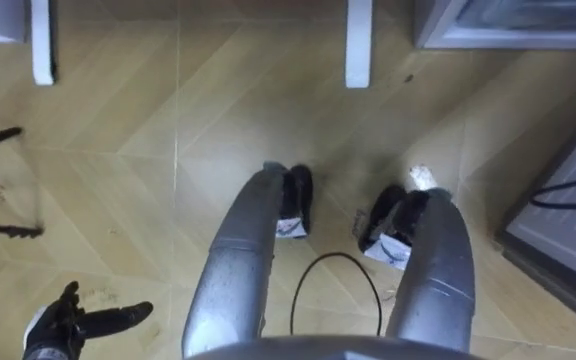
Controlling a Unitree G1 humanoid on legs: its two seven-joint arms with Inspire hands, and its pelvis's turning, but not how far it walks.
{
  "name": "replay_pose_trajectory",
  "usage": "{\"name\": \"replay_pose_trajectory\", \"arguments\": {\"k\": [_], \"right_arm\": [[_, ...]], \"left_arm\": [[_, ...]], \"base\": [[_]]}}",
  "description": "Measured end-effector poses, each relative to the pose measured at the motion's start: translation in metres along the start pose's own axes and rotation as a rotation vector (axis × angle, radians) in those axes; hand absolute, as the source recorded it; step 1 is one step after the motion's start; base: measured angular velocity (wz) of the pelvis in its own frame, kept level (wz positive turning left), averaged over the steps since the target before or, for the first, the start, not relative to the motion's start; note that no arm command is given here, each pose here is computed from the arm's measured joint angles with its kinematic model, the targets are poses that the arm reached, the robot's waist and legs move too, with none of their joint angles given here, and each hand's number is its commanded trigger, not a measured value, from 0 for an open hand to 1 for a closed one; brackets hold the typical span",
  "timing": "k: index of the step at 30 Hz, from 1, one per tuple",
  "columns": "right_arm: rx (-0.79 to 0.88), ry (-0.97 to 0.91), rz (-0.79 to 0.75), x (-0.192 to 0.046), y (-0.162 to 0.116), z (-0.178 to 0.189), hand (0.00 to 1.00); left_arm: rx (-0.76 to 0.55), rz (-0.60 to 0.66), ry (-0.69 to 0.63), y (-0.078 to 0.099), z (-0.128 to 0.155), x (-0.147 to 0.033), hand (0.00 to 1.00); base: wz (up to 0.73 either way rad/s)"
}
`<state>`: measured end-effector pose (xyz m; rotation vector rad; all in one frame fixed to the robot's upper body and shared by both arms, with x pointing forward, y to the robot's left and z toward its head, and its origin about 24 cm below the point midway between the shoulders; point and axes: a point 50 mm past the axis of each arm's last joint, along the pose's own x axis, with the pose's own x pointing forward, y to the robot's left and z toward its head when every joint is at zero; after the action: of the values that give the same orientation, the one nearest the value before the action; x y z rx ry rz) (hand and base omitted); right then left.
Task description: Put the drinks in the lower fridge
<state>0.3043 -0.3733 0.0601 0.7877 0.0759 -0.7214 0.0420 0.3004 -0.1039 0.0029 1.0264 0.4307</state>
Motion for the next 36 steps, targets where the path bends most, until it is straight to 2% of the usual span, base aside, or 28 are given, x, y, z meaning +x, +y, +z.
{"name": "replay_pose_trajectory", "arguments": {"k": [11, 16, 20, 36], "right_arm": [[0.003, -0.005, -0.071, 0.0, -0.015, -0.005, 0.0], [0.008, -0.013, -0.096, 0.0, -0.013, -0.003, 0.0], [-0.015, 0.032, -0.101, 0.0, -0.01, -0.008, 0.0], [-0.048, 0.087, -0.097, 0.0, -0.008, -0.014, 0.0]], "left_arm": [[0.004, -0.014, 0.019, 0.004, -0.003, 0.0, 0.0], [0.016, 0.02, -0.026, 0.014, 0.005, 0.0, 0.0], [0.03, 0.035, -0.012, 0.02, 0.001, 0.0, 0.0], [0.046, 0.032, -0.031, 0.021, 0.002, 0.0, 0.0]], "base": [[0.22], [0.22], [0.05], [0.04]]}}
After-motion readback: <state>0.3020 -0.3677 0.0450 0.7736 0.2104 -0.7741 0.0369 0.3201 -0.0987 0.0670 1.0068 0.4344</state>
